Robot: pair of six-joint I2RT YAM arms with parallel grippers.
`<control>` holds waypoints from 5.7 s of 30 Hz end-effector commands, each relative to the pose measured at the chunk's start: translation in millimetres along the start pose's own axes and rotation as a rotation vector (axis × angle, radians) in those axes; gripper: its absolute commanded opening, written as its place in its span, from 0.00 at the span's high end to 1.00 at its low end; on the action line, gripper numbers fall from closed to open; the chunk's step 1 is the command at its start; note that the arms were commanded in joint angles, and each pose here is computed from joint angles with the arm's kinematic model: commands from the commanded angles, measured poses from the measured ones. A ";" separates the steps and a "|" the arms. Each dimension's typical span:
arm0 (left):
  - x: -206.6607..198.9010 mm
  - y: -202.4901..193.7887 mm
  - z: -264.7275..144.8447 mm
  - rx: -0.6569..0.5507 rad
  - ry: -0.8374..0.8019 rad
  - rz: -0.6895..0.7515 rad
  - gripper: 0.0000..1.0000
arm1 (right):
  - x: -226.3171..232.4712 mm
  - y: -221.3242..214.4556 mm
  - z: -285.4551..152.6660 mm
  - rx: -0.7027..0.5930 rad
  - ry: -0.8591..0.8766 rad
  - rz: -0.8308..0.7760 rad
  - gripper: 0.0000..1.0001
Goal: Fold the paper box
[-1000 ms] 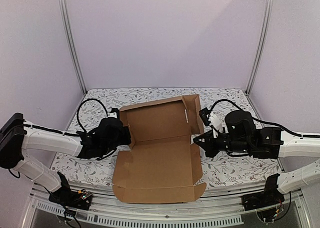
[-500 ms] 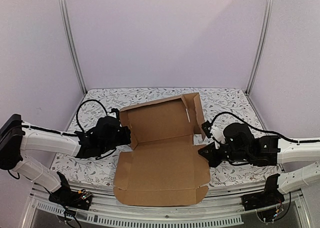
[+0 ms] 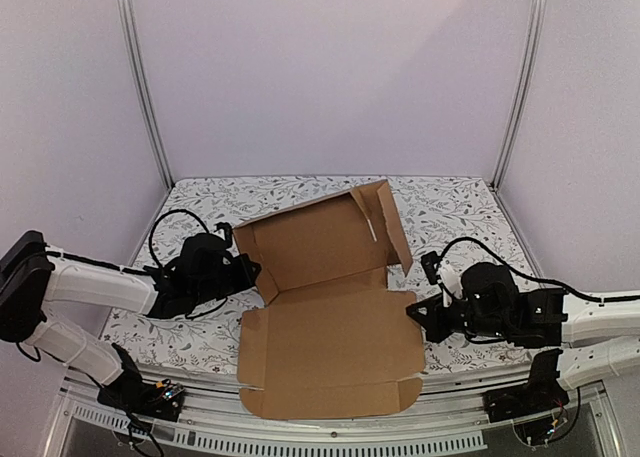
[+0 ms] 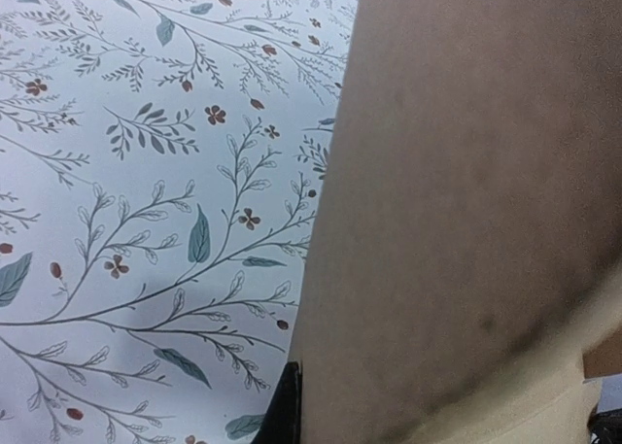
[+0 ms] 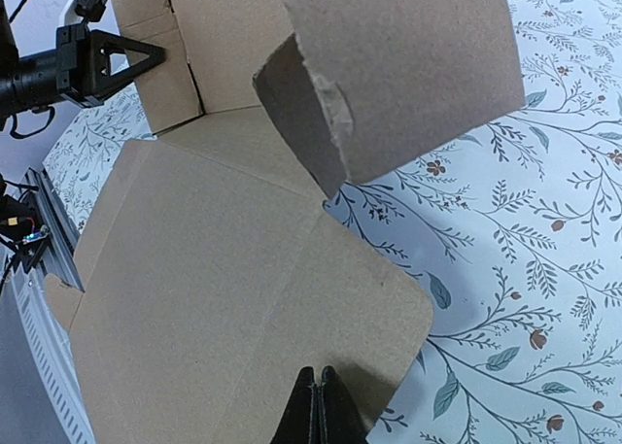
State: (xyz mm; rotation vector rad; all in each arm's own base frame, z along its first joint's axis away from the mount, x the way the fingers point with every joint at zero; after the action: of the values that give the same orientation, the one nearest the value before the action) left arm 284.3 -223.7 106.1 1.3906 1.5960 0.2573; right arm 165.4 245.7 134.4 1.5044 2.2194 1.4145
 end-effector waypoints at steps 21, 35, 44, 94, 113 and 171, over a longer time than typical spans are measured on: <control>-27.6 11.9 -3.7 0.020 -0.208 -0.069 1.00 | -1.3 -5.0 4.2 -0.042 0.030 0.042 1.00; 0.7 21.9 -9.5 -0.122 -0.014 0.126 1.00 | 27.3 51.0 -52.2 -0.127 0.091 -0.101 0.58; 11.7 27.5 -26.3 -0.248 0.071 0.221 1.00 | 36.8 87.5 -70.9 -0.193 0.045 -0.224 0.31; 4.9 15.1 -37.5 -0.383 0.115 0.441 1.00 | 21.8 82.8 -11.8 -0.042 0.154 -0.557 0.11; 6.6 12.2 -56.1 -0.354 0.061 0.445 1.00 | 22.5 91.9 -21.8 -0.115 0.146 -0.515 0.06; -6.9 20.0 -40.7 -0.330 0.114 0.335 1.00 | 78.2 75.7 52.7 -0.081 0.239 -0.473 0.28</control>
State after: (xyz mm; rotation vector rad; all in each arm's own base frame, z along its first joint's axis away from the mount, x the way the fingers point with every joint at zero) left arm 264.2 -198.2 134.3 1.4508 1.2980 0.7975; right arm 196.9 336.9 194.2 0.6567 2.4501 1.5978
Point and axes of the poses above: each gripper's point midway between its finger pads, its own z axis out along the fingers, its own x axis along the line the jaws close on, y = z × x, the point moved 2 cm from there along -z, back along the fingers, and after that the axes turned 4 degrees about z, right-handed, at the moved point
